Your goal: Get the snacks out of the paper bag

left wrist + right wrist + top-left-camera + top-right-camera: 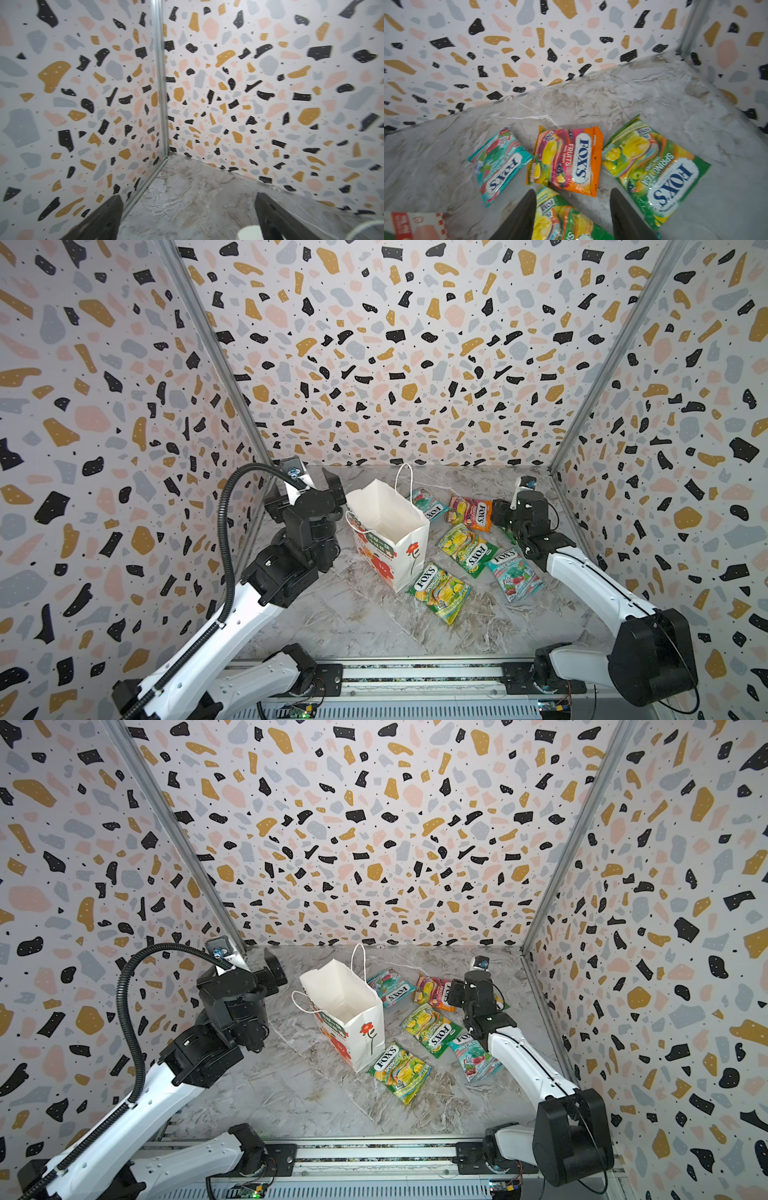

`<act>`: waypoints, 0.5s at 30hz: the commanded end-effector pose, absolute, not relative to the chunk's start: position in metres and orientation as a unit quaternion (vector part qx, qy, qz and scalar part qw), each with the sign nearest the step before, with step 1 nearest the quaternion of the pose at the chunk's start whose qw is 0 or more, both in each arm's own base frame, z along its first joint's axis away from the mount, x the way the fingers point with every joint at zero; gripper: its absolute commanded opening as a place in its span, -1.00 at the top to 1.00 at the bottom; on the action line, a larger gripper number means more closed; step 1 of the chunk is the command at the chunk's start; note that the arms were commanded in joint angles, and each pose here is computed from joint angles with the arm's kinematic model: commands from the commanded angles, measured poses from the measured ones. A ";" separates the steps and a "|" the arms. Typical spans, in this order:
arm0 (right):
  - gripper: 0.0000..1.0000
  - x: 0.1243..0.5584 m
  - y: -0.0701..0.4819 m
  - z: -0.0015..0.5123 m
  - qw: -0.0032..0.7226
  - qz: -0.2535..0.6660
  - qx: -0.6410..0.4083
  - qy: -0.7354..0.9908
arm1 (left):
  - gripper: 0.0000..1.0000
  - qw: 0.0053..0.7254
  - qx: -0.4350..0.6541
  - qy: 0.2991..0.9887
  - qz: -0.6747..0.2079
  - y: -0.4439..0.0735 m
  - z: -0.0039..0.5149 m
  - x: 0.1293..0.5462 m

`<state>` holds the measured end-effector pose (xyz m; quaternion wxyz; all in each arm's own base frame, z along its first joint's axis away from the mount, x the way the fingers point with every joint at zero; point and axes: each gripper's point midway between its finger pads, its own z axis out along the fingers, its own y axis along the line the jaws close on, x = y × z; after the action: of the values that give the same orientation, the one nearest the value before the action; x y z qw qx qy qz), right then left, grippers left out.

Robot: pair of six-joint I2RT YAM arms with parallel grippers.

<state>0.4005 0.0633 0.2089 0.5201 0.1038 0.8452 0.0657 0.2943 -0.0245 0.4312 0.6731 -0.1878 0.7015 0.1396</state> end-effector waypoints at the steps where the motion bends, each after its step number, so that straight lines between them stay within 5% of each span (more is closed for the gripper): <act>1: -0.16 0.396 0.030 0.219 0.557 -0.001 0.130 0.820 | -1.00 0.667 -0.252 0.679 0.174 0.015 0.421 0.296; 15: -0.25 0.382 -0.025 0.186 0.598 -0.130 0.141 0.778 | -1.00 0.641 -0.346 0.648 0.223 0.070 0.310 0.300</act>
<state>0.3793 -0.0146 0.1666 0.5605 0.1301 0.8105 -0.1095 0.3038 0.0638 0.3015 0.6072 -0.2963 0.6940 0.2488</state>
